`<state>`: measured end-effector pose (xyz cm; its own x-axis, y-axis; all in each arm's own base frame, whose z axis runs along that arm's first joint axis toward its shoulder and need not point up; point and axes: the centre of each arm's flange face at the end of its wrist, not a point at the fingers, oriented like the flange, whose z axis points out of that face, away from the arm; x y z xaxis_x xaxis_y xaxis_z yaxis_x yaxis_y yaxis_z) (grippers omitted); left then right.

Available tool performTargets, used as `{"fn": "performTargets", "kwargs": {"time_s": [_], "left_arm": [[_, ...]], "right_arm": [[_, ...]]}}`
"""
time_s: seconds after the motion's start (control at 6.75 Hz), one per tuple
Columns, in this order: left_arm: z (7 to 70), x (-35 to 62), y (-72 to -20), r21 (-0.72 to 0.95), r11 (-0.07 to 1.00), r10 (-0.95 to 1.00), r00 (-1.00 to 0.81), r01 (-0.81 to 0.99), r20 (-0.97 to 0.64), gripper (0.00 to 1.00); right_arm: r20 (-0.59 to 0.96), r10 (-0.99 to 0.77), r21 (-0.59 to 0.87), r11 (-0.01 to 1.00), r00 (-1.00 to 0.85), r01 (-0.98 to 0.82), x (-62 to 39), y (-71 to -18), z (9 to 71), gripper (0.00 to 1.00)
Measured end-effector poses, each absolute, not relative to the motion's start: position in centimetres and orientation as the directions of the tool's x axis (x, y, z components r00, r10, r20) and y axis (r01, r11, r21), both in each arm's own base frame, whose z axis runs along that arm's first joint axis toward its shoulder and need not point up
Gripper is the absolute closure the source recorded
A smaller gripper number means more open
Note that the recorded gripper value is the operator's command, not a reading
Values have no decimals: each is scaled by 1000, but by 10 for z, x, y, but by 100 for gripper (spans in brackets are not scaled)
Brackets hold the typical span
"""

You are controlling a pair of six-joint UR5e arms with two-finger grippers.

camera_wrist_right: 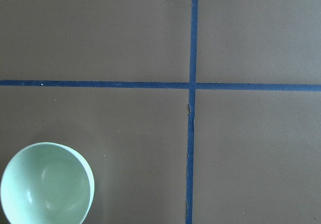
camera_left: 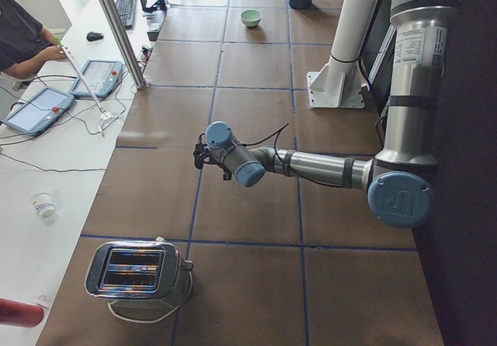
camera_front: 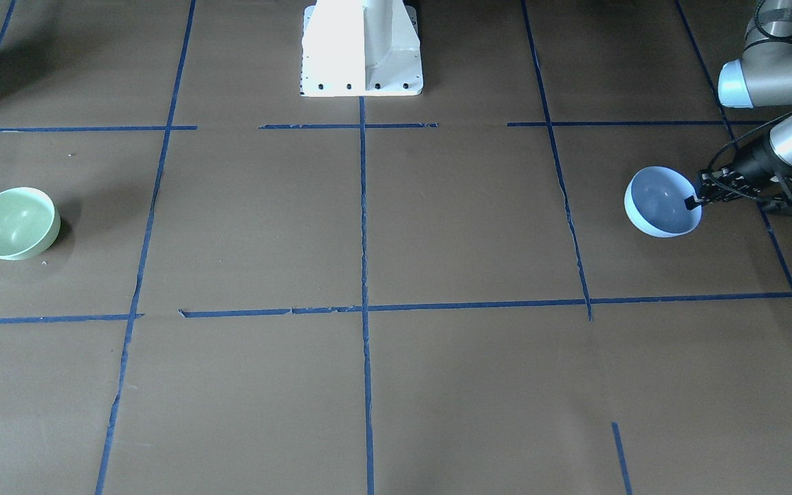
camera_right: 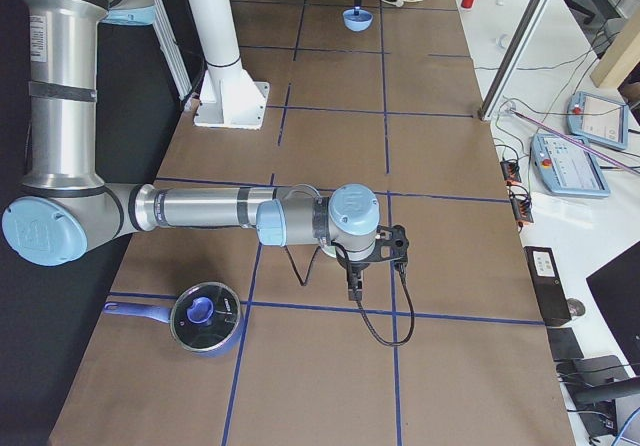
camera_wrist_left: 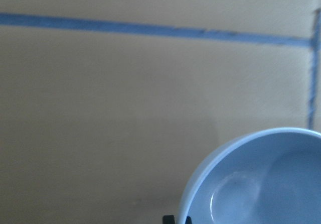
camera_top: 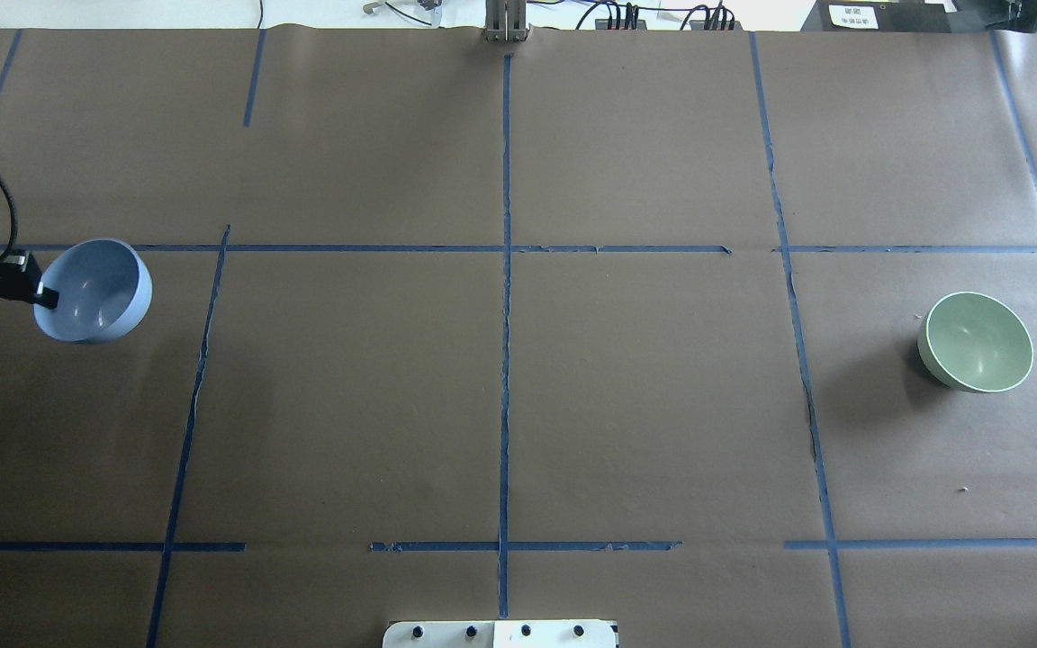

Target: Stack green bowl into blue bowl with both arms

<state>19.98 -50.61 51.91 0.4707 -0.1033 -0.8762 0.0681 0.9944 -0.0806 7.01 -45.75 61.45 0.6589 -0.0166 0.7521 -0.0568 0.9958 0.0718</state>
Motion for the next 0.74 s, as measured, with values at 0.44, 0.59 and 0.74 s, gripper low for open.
{"fn": "performTargets", "kwargs": {"time_s": [0.44, 0.59, 0.74], "left_arm": [[375, 319, -536, -232, 966, -259, 426, 116, -867, 100], [329, 370, -532, -257, 955, -296, 438, 147, -849, 100], [290, 419, -521, -263, 948, -317, 452, 180, -834, 100]], "right_arm": [[754, 22, 43, 996, 656, -82, 70, -457, 615, 0], [754, 24, 41, 996, 656, -83, 70, -457, 615, 0], [754, 25, 40, 996, 656, -84, 70, -457, 615, 0]]}}
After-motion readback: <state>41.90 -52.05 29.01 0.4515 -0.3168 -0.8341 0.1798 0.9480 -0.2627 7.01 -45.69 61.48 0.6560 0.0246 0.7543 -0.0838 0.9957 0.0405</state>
